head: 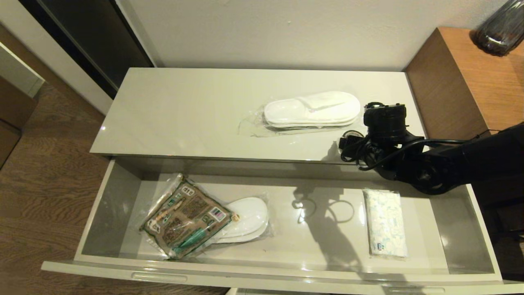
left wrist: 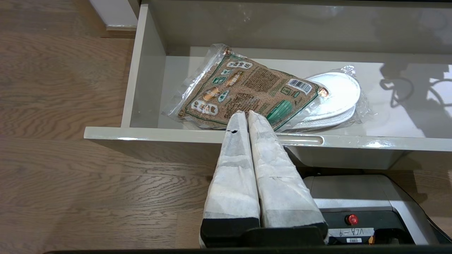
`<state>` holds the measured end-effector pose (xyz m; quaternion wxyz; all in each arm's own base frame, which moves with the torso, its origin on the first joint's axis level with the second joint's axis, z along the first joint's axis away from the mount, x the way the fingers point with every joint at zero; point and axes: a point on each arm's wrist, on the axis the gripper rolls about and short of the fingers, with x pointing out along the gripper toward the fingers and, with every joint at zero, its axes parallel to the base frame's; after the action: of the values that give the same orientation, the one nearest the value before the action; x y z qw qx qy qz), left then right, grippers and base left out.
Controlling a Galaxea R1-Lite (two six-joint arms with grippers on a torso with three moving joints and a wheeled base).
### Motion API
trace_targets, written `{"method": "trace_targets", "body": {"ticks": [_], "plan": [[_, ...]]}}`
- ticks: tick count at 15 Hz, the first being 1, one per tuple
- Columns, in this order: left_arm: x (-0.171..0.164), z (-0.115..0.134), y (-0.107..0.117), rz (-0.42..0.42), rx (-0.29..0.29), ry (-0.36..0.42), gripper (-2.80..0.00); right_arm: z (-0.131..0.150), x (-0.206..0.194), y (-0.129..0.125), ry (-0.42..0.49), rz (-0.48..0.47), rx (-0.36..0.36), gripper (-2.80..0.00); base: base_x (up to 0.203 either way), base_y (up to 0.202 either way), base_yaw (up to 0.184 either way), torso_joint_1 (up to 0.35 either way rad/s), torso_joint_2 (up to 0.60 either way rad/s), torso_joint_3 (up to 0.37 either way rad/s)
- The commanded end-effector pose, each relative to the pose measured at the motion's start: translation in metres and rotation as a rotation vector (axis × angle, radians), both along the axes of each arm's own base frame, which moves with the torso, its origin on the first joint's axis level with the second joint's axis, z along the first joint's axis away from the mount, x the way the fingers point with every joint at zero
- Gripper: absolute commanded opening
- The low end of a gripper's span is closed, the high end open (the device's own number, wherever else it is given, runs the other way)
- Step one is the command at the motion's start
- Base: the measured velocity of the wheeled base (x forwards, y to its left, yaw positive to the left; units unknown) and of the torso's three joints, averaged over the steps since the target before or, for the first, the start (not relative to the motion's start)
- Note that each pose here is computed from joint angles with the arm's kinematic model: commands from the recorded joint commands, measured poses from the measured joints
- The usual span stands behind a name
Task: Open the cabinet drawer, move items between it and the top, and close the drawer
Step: Pick up the adhesive tape on the table
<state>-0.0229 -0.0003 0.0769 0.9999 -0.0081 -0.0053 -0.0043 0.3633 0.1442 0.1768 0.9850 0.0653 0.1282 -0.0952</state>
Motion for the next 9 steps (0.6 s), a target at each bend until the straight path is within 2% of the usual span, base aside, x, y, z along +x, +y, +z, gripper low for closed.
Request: {"method": "trace_targets", "body": {"ticks": [1, 4, 5, 9], "plan": [[0.0001, 0.0, 0.0, 0.0, -0.001, 0.001, -2.8, -0.0039, 0.002, 0.0025, 0.005, -0.001, -0.001, 0.0, 0.0, 0.0, 0.0, 0.0, 0.0, 0.0], [0.0001, 0.0, 0.0, 0.0, -0.001, 0.001, -2.8, -0.0034, 0.0029, 0.0027, 0.0, -0.013, -0.004, 0.0, 0.0, 0.0, 0.0, 0.0, 0.0, 0.0], [0.0001, 0.0, 0.0, -0.001, -0.001, 0.001, -2.8, -0.0024, 0.0029, 0.0026, -0.002, -0.015, -0.005, -2.8, 0.0, 0.0, 0.0, 0.0, 0.0, 0.0], [0.0001, 0.0, 0.0, 0.001, -0.001, 0.001, -2.8, -0.0056, 0.0028, 0.0033, 0.006, -0.013, -0.004, -2.8, 0.0, 0.0, 0.0, 0.0, 0.0, 0.0]]}}
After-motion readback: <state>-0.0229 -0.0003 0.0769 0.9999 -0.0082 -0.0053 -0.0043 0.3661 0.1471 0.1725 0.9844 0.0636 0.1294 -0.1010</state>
